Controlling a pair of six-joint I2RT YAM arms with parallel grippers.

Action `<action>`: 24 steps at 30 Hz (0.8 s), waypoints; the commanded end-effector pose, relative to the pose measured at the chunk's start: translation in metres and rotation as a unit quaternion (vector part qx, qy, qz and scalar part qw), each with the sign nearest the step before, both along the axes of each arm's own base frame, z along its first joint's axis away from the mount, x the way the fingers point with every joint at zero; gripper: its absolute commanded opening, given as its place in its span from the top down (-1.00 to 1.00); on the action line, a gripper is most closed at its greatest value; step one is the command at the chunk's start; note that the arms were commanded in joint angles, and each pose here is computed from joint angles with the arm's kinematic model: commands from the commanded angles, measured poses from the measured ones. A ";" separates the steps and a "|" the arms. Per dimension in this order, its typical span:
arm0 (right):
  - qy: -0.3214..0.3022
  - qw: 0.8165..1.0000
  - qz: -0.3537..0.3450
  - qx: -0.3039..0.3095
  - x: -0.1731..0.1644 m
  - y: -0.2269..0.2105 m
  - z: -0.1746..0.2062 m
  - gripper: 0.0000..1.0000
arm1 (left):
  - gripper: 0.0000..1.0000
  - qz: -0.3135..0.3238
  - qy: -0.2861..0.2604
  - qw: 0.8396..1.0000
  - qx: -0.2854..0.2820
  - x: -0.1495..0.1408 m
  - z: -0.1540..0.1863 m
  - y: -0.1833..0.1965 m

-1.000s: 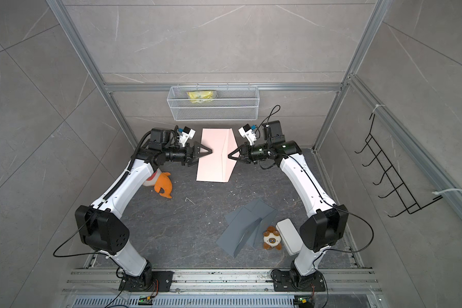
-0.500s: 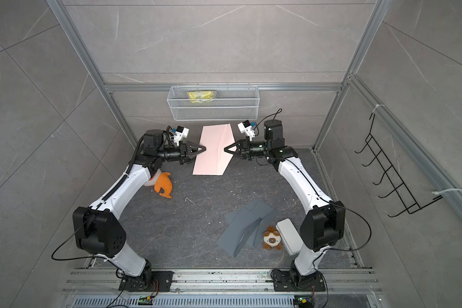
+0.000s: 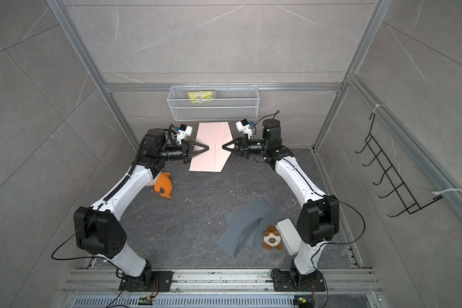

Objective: Take the letter paper out of the envelope
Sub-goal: Pick up the envelope from the center of the board.

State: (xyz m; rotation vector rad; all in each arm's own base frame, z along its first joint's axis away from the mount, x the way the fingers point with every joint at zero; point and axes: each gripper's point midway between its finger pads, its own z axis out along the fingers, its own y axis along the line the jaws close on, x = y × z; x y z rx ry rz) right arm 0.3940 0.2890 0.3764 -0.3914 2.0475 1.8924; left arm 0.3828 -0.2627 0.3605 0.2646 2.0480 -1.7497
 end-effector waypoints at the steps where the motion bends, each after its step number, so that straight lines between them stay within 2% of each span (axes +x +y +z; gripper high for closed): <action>1: -0.005 1.000 0.010 0.008 -0.001 0.000 0.002 1.00 | 0.72 -0.011 -0.033 0.999 -0.020 -0.013 0.025 0.001; 3: -0.003 1.000 0.008 0.007 0.000 0.001 -0.001 1.00 | 0.97 -0.010 -0.032 0.999 -0.027 -0.012 0.029 0.000; 5: 0.000 1.000 0.003 0.004 0.001 0.000 -0.003 0.98 | 1.00 -0.006 -0.029 0.999 -0.035 -0.011 0.034 0.000; 9: -0.003 0.999 -0.034 -0.012 0.006 -0.004 -0.010 0.49 | 1.00 0.006 -0.018 0.999 -0.051 -0.006 0.042 0.000; 12: -0.001 0.998 -0.060 -0.022 0.009 -0.008 -0.019 0.25 | 1.00 0.007 -0.011 0.998 -0.064 -0.006 0.049 -0.003; 20: 0.002 0.994 -0.104 -0.025 0.012 -0.014 -0.028 0.04 | 1.00 0.008 -0.011 0.997 -0.074 -0.008 0.059 -0.011; 24: 0.015 0.994 -0.108 0.014 0.010 -0.012 -0.023 -0.02 | 1.00 0.014 -0.009 0.997 -0.077 -0.007 0.060 -0.012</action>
